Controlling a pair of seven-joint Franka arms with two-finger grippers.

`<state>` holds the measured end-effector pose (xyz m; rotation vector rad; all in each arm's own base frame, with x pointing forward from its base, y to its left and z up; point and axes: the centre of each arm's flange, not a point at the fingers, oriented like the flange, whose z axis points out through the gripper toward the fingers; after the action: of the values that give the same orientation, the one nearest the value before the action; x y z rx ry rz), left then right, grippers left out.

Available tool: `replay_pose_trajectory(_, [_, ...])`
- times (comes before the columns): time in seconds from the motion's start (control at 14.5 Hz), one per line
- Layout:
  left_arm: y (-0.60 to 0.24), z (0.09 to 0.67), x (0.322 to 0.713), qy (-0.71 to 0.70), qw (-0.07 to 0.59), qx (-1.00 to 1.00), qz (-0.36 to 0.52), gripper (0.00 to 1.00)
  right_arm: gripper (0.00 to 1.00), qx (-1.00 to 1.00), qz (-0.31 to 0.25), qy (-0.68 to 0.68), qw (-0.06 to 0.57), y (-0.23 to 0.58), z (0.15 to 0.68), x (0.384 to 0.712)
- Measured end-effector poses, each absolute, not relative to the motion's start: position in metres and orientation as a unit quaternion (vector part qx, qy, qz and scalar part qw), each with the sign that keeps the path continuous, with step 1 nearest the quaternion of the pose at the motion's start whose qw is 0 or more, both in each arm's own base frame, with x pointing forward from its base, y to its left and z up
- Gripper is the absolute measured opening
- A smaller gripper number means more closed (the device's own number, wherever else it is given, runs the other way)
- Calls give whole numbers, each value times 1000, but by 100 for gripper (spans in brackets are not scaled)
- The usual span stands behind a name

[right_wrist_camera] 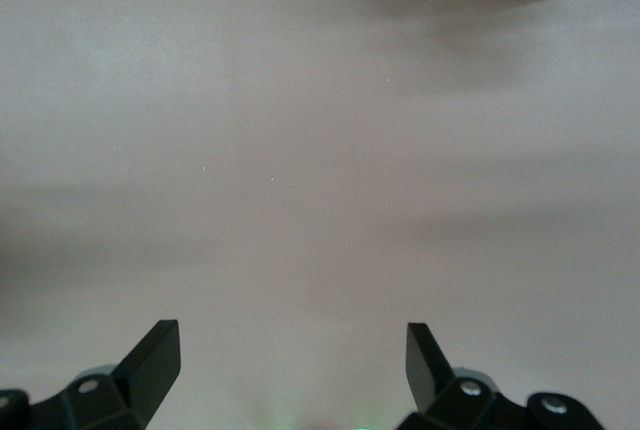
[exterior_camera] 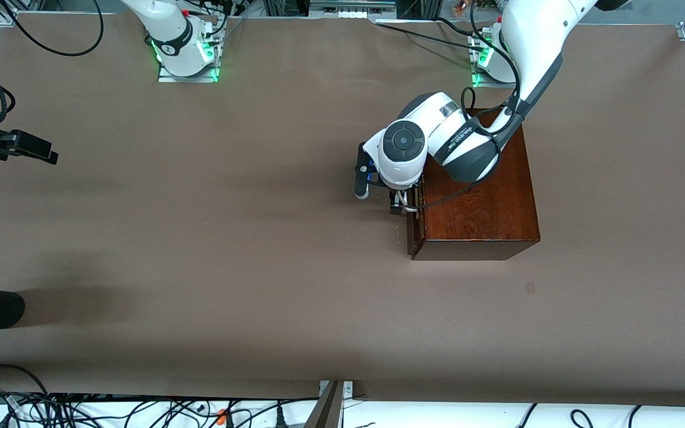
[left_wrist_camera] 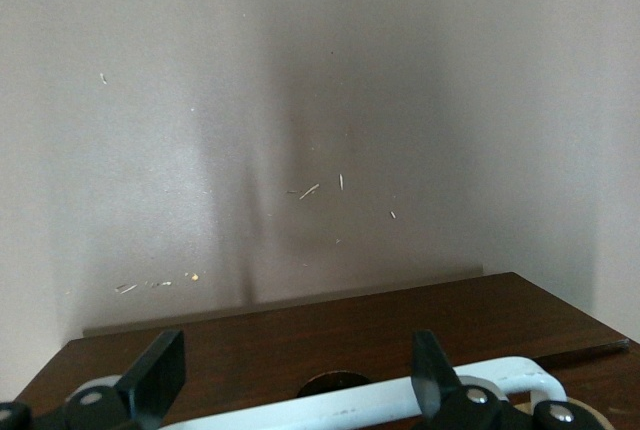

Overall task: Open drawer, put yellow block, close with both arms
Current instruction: 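Push the drawer front with the left gripper into the box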

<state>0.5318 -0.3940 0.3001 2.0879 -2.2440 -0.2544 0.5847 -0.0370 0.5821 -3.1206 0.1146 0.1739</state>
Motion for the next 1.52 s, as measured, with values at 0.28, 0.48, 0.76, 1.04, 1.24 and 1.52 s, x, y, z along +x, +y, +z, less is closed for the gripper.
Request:
replay_pose_trajectory(0.28, [-393, 339, 530, -692, 52, 716, -77, 100, 100, -998, 55, 37, 7, -37, 582, 585])
replay_pose_trajectory(0.48, [-390, 405, 519, -624, 52, 776, -81, 100, 100, -998, 55, 37, 7, -37, 582, 585])
replay_pose_trajectory(0.76, [-367, 492, 515, -537, 22, 837, -103, 100, 100, -998, 54, 37, 7, -37, 582, 585])
replay_pose_trajectory(1.04, [-280, 532, 556, -444, 17, 890, -100, 100, 100, -998, 52, 37, 7, -37, 584, 585])
replay_pose_trajectory(1.24, [-198, 543, 584, -383, 20, 918, -102, 100, 100, -998, 48, 37, 7, -37, 587, 584])
replay_pose_trajectory(1.52, [-151, 554, 594, -345, 19, 934, -95, 100, 100, -998, 48, 37, 7, -37, 588, 583])
